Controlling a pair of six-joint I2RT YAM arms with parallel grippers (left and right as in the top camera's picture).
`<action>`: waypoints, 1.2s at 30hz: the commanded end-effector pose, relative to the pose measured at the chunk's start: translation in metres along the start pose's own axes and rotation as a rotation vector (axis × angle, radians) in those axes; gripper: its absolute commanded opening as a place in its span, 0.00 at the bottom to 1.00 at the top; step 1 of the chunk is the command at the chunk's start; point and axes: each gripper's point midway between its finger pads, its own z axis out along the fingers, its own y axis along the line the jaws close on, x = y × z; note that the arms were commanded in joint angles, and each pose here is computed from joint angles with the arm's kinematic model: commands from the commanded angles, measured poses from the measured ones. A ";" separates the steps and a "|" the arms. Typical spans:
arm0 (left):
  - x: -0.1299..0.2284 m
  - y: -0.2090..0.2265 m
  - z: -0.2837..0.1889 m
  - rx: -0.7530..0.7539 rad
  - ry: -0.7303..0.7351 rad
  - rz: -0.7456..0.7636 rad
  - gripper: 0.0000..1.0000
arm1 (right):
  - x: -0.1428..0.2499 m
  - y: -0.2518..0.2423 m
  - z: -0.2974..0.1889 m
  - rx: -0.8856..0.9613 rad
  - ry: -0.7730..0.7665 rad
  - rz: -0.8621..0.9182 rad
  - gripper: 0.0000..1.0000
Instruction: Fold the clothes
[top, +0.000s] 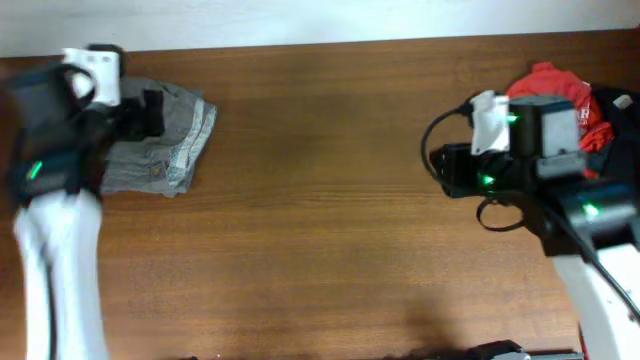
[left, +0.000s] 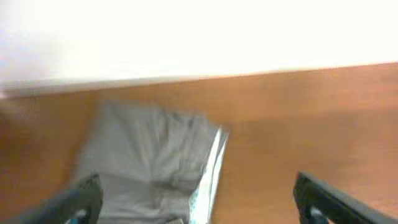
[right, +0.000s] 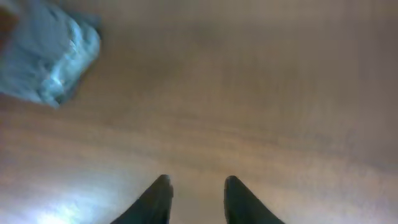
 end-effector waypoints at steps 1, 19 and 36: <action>-0.053 -0.023 -0.108 -0.014 -0.228 0.106 0.99 | -0.040 0.021 -0.063 -0.025 -0.227 -0.154 0.67; -0.033 -0.061 -0.244 -0.037 -0.381 0.146 0.99 | -0.012 0.062 -0.181 -0.141 -0.483 -0.236 0.99; -0.027 -0.062 -0.241 -0.031 -0.353 0.138 0.99 | 0.007 0.013 -0.168 0.139 -0.557 -0.375 0.99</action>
